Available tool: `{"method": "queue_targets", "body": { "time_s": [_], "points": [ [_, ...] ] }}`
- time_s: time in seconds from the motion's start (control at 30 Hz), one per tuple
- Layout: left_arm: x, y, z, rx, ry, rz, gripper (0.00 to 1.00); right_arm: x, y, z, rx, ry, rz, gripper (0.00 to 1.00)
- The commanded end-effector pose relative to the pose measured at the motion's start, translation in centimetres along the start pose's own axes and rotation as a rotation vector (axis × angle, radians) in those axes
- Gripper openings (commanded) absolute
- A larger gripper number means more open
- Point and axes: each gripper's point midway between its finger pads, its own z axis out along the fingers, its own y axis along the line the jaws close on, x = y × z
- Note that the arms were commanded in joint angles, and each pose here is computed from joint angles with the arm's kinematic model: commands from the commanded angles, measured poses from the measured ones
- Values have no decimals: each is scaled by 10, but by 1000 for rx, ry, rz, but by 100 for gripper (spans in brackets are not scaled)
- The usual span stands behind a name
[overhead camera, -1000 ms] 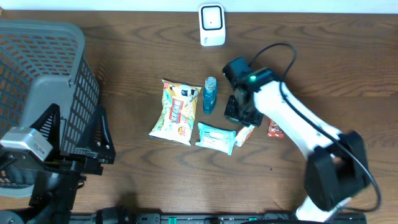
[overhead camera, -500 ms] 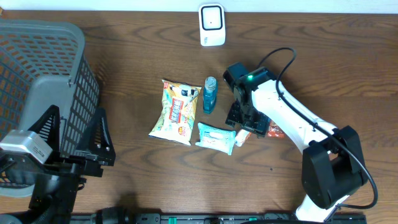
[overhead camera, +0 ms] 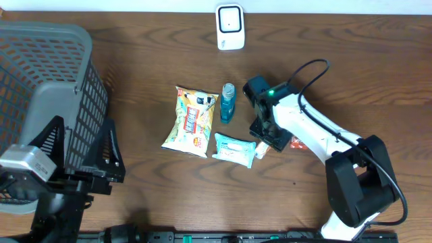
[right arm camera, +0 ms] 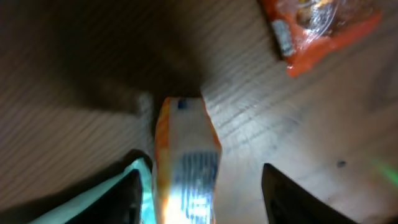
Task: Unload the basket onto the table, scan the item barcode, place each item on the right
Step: 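Reach the right gripper to the small orange-white package and grasp it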
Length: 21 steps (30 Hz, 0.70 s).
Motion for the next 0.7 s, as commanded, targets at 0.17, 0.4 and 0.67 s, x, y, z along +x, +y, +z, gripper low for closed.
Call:
{"method": "queue_targets", "body": {
  "time_s": [0.17, 0.4, 0.67],
  "points": [
    [0, -5, -4, 20, -5, -1, 90, 7, 0, 3, -26, 13, 32, 22],
    [0, -5, -4, 21, -6, -1, 90, 9, -4, 11, -18, 16, 31, 42],
    [-2, -11, -12, 46, -19, 4, 90, 15, -10, 32, -23, 25, 33, 10]
  ]
}}
